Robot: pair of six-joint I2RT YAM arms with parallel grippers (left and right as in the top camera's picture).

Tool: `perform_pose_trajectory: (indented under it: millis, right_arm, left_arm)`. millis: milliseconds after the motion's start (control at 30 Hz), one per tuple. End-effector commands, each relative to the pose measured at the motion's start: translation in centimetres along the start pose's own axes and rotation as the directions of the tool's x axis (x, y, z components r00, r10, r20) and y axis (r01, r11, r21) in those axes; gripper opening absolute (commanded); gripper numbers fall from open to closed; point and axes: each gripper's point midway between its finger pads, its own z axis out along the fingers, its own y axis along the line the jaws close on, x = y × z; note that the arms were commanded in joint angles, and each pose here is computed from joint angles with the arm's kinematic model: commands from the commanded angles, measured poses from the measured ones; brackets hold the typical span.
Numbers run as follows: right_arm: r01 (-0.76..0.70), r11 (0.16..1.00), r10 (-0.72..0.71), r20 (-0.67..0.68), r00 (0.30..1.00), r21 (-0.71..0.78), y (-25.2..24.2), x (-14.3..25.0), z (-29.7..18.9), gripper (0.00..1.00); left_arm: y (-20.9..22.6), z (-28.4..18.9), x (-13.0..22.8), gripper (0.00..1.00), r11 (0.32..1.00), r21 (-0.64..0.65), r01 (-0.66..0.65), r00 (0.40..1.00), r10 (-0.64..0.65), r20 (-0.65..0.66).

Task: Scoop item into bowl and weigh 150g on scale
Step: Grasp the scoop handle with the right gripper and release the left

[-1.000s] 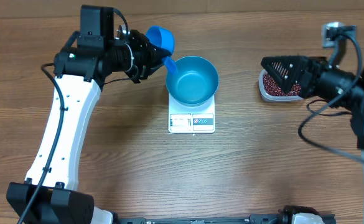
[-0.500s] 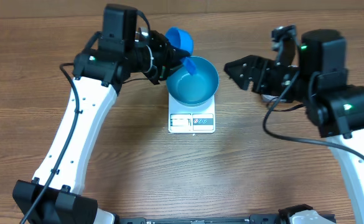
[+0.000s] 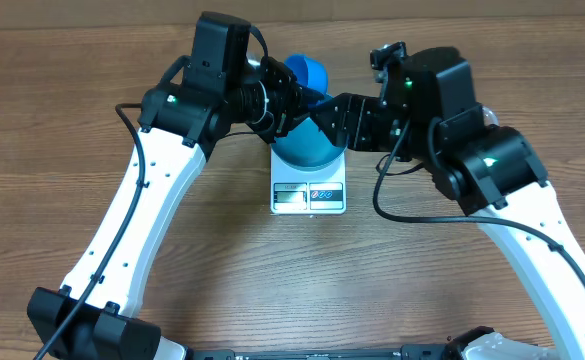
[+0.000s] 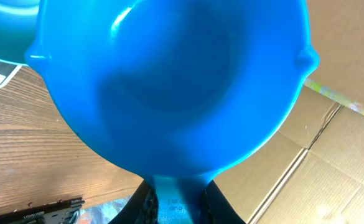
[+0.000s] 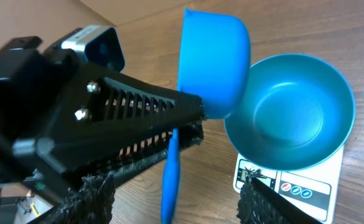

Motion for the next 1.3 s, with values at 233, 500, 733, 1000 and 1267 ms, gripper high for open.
perform_pose_trajectory:
  millis: [233, 500, 733, 1000, 1267]
  right_arm:
    - [-0.008, 1.000, 0.008, 0.042, 0.999, 0.003, 0.9, -1.1, 1.3, 0.52]
    - [-0.060, 0.996, 0.054, 0.092, 0.994, 0.059, -0.1, -1.9, 1.3, 0.38]
    - [-0.126, 0.990, 0.121, 0.074, 0.990, 0.069, -0.6, -1.5, 1.9, 0.31]
    - [-0.147, 0.986, 0.142, 0.068, 0.988, 0.074, -0.8, -1.4, 2.3, 0.27]
    - [-0.145, 0.987, 0.140, 0.074, 0.987, 0.070, -0.7, -1.6, 2.3, 0.12]
  left_arm:
    - [-0.5, 0.5, 0.0, 0.04, 1.000, 0.007, 0.019, 1.000, -0.019, 0.022]
    - [-0.5, 0.5, 0.1, 0.04, 1.000, 0.006, 0.006, 1.000, -0.007, 0.019]
    - [-0.6, 0.5, 0.1, 0.04, 1.000, 0.010, 0.005, 1.000, -0.005, 0.018]
    - [-0.7, 0.6, 0.3, 0.04, 1.000, 0.013, -0.001, 1.000, 0.001, 0.016]
    - [-0.7, 0.6, 0.3, 0.04, 1.000, 0.013, -0.002, 1.000, 0.002, 0.015]
